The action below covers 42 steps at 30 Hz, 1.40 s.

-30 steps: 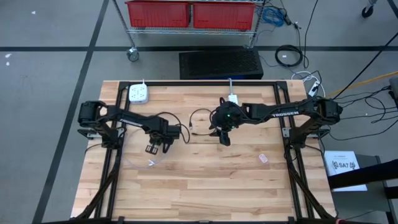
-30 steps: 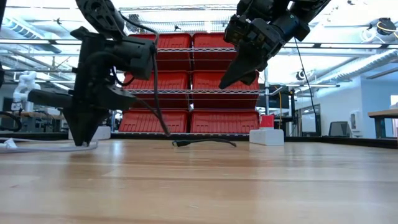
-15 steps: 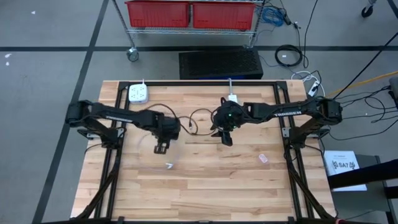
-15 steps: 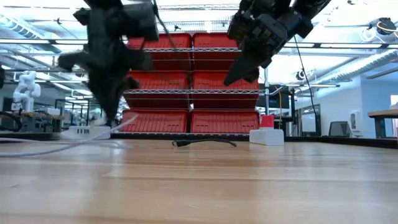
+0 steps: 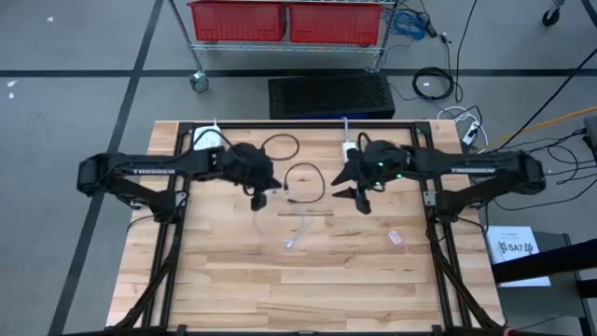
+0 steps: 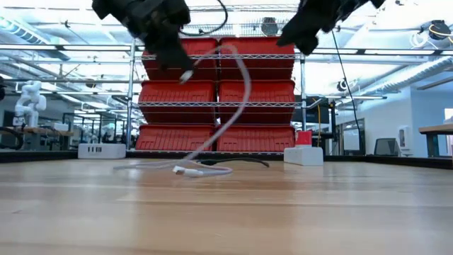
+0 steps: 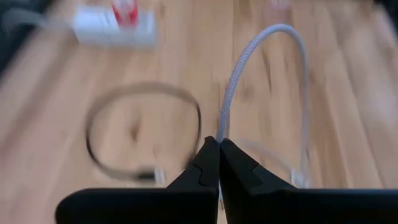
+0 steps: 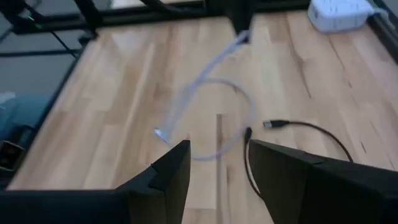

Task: Insert USB
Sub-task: Insert the purple charger cable into the red charger adapter

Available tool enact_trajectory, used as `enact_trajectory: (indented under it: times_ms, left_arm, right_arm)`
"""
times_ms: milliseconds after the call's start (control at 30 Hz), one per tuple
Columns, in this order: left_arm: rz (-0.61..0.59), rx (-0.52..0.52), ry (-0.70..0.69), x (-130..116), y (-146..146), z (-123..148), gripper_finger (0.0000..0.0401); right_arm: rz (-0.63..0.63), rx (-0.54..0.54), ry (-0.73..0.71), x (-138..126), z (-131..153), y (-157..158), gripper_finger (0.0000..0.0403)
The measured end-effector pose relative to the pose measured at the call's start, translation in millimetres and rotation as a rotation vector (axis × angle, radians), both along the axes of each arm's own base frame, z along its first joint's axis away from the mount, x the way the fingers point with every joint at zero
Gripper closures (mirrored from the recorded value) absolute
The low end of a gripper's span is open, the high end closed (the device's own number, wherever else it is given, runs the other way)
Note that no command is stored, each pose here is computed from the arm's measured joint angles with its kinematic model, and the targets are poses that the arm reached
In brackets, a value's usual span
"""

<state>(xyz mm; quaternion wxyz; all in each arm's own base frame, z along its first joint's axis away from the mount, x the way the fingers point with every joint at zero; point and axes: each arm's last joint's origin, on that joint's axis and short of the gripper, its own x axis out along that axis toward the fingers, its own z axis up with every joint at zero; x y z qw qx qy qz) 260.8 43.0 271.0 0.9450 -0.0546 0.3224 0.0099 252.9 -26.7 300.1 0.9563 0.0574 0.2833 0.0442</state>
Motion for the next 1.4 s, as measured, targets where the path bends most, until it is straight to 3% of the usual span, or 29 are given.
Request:
enact_trajectory:
  times_ms: [100,267,367,533,800,967,1200,1400]
  left_arm:
    - [0.022,-0.003,-0.105,5,6,8,0.04]
    - [0.042,0.022,-0.246,12,14,19,0.04]
    - [0.07,0.028,-0.32,18,22,22,0.04]
    - [0.063,0.003,-0.364,27,38,15,0.04]
    - [0.039,0.006,-0.476,40,67,8,0.04]
    - [-0.064,-0.055,-0.525,47,82,-4,0.04]
    - [-0.34,-0.161,-0.615,58,91,-19,0.04]
    - [-0.461,-0.265,-0.618,66,94,-35,0.04]
  right_arm:
    - [-0.072,-0.028,0.017,-12,7,4,0.0248]
    - [-0.47,-0.15,0.233,-32,-14,-4,0.0248]
    - [-0.638,-0.109,0.289,-40,-42,-14,0.0249]
    - [-0.875,0.017,0.237,-52,-95,-37,0.0284]
    - [-1.018,0.105,0.062,-74,-141,-62,0.0382]
    - [-0.854,0.166,-0.041,-69,-135,-60,0.0396]
    - [-0.42,0.233,-0.374,-54,-99,-53,0.037]
    - [-0.276,0.18,-0.536,-50,-79,-52,0.0324]
